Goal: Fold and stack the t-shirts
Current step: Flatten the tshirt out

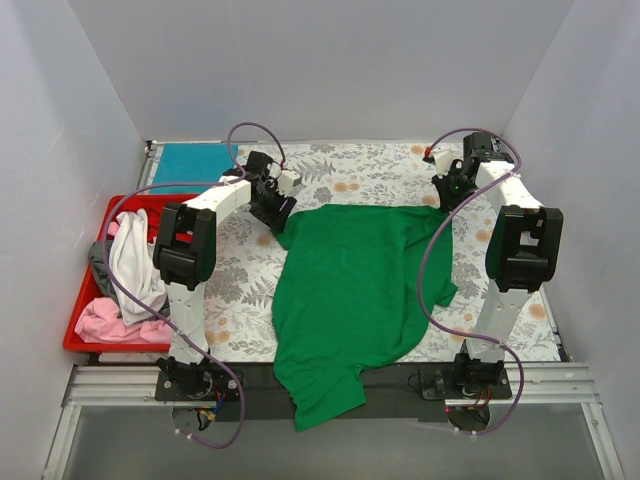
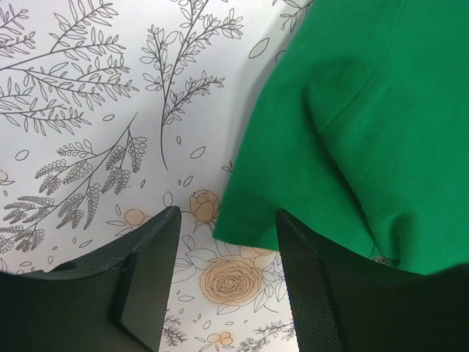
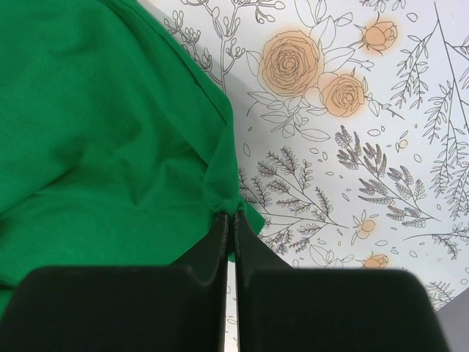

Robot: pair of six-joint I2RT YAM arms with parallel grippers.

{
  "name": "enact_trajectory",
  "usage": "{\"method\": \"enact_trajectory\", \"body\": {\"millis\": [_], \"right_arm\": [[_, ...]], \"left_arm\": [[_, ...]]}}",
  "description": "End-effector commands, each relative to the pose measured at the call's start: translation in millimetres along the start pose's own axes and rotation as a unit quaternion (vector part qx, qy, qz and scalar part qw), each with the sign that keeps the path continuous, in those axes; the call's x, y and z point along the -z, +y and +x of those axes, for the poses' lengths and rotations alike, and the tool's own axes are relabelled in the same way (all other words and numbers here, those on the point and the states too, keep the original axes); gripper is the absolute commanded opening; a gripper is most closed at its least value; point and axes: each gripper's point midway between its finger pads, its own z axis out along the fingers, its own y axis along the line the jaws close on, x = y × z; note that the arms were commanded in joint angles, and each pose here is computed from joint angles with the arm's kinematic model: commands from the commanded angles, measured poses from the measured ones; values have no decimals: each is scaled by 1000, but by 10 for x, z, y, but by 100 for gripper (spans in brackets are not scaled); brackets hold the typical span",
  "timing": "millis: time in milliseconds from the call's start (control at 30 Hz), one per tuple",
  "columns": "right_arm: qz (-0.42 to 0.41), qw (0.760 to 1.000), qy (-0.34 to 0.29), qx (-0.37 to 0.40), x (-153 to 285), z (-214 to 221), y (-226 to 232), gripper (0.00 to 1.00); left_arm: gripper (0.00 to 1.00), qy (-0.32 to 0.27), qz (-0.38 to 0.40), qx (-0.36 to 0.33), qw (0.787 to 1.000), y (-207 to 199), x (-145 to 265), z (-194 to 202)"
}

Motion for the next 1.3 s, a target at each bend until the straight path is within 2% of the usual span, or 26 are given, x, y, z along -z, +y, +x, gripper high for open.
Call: {"method": "enact_trajectory", "body": {"millis": [0,300,400,467,567,600,667,700,800,833,867,900,933,967,1033,1067,1100,1133,1200,1233,1267], "right_arm": [[1,1000,-8,7,88,-31,-2,1],[8,1000,-6,8,72,-55,-55,1],[7,1000,-5,8,58,-50,-57,1],[3,1000,-5,7,51,-43,-40,1],[-4,1000,-7,6,60,-38,-1,1],[-6,1000,-8,6,63,-37,8,1],[-8,1000,-9,7,76,-30,28,1],[-8,1000,-8,8,79,-22,35,1],[-9,1000,-5,9,84,9,45,1],[-8,1000,-5,10,87,16,47,1],[-9,1000,-3,10,85,26,50,1],[-9,1000,-3,11,85,33,54,1],[-12,1000,-1,9,75,53,64,1],[-12,1000,-1,8,77,64,64,1],[-13,1000,1,9,82,84,75,1],[-13,1000,0,8,91,89,68,1],[-13,1000,1,8,101,101,72,1],[-13,1000,2,11,106,111,66,1],[-14,1000,1,12,121,120,67,1],[-13,1000,2,14,126,134,65,1],[-14,1000,3,14,130,147,72,1]], "left_arm": [[54,-6,-7,-13,1000,24,69,-86],[45,23,50,-10,998,-348,-37,169],[25,34,40,-3,999,-317,-73,253],[3,44,5,8,999,-120,-102,298],[0,18,-46,30,998,328,46,81],[0,-15,-64,26,998,468,194,-190],[0,-52,-77,0,996,536,401,-457],[0,-87,-79,-18,993,485,639,-673],[0,-129,-47,-99,986,-37,931,-971],[0,-157,-43,-127,979,-249,1217,-1068],[0,-140,-15,-167,976,-648,1096,-930],[0,-135,3,-194,972,-882,1099,-848],[0,-147,18,-222,964,-1152,1278,-775],[0,-112,56,-256,958,-1544,1115,-444],[0,-84,93,-307,943,-1912,1096,-52],[0,-42,123,-329,935,-2122,1082,360],[0,-13,147,-336,930,-2233,1078,597],[9,5,166,-350,922,-2284,1078,776],[37,38,182,-335,924,-2265,1116,1081],[63,33,184,-329,926,-2259,1152,1099],[67,19,177,-314,933,-2187,1182,1038]]}}
